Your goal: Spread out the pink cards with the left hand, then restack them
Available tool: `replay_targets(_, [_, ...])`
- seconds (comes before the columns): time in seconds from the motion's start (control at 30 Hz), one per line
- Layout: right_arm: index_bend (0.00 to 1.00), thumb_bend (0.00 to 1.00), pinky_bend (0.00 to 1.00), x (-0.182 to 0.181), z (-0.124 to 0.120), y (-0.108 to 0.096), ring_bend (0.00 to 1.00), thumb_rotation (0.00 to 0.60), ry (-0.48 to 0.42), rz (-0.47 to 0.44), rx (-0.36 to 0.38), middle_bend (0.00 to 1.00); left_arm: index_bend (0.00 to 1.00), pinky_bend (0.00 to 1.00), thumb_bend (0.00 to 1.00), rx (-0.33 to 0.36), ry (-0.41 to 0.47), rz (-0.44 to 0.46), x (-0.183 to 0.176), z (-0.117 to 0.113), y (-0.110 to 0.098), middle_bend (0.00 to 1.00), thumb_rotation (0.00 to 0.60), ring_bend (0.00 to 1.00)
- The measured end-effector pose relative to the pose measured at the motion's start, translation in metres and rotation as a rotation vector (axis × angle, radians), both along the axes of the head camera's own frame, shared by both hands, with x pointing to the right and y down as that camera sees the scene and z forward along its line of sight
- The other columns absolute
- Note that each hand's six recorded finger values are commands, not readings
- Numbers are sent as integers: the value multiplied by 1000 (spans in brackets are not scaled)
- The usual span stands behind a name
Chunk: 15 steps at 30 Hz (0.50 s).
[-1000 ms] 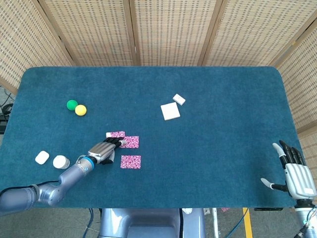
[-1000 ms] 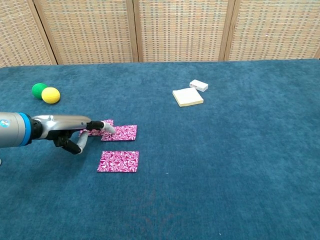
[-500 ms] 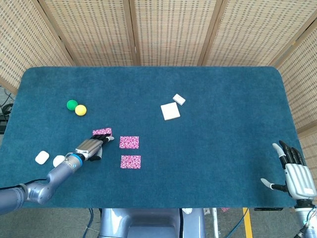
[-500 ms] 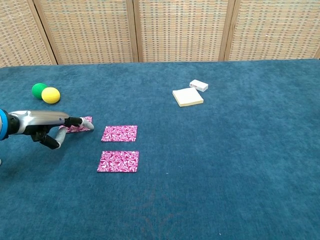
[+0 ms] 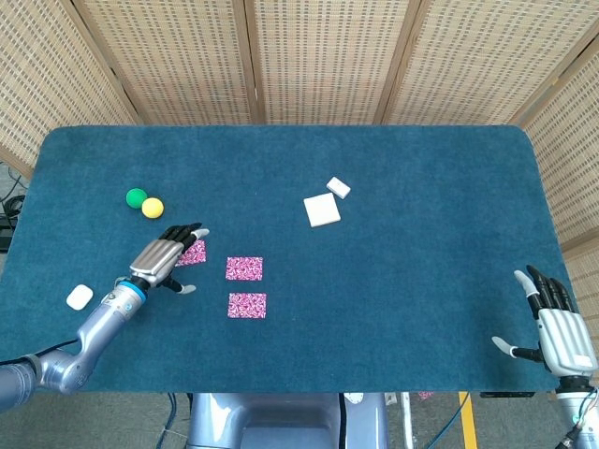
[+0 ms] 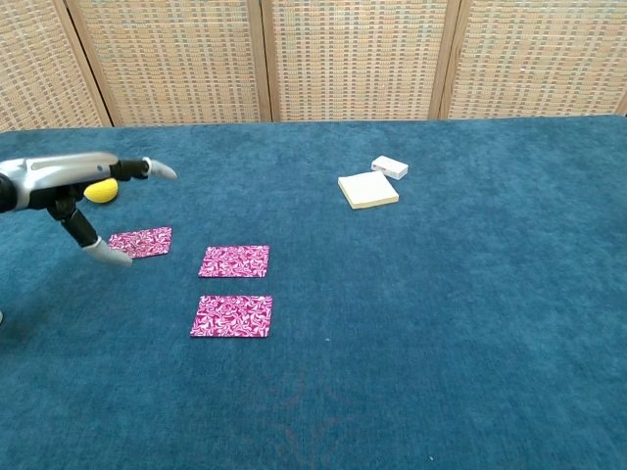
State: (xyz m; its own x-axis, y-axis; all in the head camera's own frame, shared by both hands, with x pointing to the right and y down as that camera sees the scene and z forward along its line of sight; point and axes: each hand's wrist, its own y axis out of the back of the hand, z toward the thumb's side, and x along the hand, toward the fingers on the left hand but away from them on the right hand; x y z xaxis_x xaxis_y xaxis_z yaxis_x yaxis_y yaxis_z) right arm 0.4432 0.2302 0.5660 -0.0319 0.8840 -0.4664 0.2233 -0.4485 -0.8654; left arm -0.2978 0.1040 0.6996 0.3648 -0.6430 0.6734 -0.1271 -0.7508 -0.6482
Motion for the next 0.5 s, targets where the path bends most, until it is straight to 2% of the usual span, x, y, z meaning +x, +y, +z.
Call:
replay_targets(0.23, [0,1,0,0,0,0,0,600,-4,1,-2,0,232,0,130,11,-9,22,24,5,-3,0,600,0])
replay_targets(0.4, [0,1,0,1,0,-1,0,600,-9,5,-4,0,244,0,151,4,-21,35,48,12,-6,0,600,0])
replay_targets(0.5, [0,1,0,1,1,-1,0,600,-11,5,-5,0,267,0,216,3,-35,43,61,15,-7,0,600,0])
